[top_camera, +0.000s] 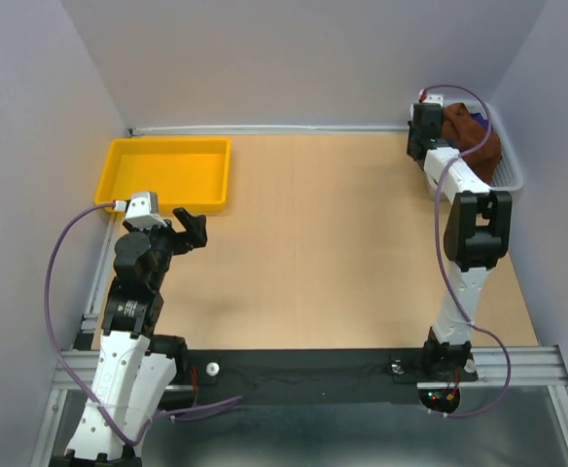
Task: Fold and stack the towels
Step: Grab crumpled towel
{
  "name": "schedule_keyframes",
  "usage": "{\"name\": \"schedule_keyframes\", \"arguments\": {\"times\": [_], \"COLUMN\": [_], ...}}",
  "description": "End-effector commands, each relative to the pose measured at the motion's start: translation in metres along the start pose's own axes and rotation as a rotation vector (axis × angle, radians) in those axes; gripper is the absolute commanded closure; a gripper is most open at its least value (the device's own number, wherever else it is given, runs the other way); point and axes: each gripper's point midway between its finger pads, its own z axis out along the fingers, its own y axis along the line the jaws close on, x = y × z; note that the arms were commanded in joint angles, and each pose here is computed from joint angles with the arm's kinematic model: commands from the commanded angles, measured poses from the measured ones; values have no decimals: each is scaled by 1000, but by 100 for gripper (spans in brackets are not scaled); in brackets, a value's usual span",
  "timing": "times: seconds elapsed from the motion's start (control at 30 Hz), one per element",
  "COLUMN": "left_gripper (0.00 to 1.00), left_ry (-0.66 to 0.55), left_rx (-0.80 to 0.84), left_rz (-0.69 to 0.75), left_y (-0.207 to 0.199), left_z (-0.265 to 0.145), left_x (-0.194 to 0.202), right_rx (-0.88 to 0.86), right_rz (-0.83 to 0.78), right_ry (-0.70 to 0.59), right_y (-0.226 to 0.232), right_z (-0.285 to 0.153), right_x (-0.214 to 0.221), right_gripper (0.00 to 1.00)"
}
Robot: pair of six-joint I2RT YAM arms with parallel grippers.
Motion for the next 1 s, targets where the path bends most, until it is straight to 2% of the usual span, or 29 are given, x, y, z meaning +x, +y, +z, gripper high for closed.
{"name": "schedule_keyframes", "arguments": {"times": [0.0, 0.07, 0.2, 0.33, 0.43, 0.5, 0.53, 0.57, 0.6, 0.63, 0.7, 0.77, 0.87, 0.97], "left_gripper": [2, 2, 2, 2, 2, 2, 2, 2, 2, 2, 2, 2, 2, 2], "left_ry": [-36, -34, -33, -32, -29, -28, -30, -29, -30, -30, -23, -24, -27, -30], "left_rx": [19, 19, 17, 21, 21, 24, 25, 25, 25, 23, 23, 25, 31, 35], "left_rz": [16, 16, 15, 16, 15, 17, 15, 17, 17, 17, 17, 17, 16, 18], "left_y": [-4, -4, -4, -5, -5, -5, -6, -5, -6, -5, -5, -5, -7, -8], "left_z": [1, 1, 2, 2, 2, 2, 2, 2, 2, 2, 3, 3, 2, 1], "left_x": [-8, -8, -8, -8, -7, -6, -7, -6, -7, -7, -5, -6, -7, -7], "right_rx": [69, 101, 152, 309, 399, 421, 420, 333, 313, 323, 303, 280, 235, 86], "right_rz": [60, 71, 124, 237, 370, 391, 418, 395, 404, 399, 464, 488, 475, 452], "right_ry": [-126, -149, -239, -373, -457, -490, -555, -575, -574, -510, -577, -639, -765, -912], "right_y": [-18, -26, -45, -97, -138, -150, -161, -154, -157, -158, -166, -168, -173, -162], "right_z": [-9, -17, -44, -83, -102, -105, -109, -102, -100, -93, -125, -139, -173, -213], "right_x": [-52, -63, -105, -164, -191, -195, -207, -215, -220, -210, -231, -245, -278, -315], "right_gripper": [87, 100, 100, 100, 99, 100, 100, 99, 99, 99, 100, 99, 99, 100]}}
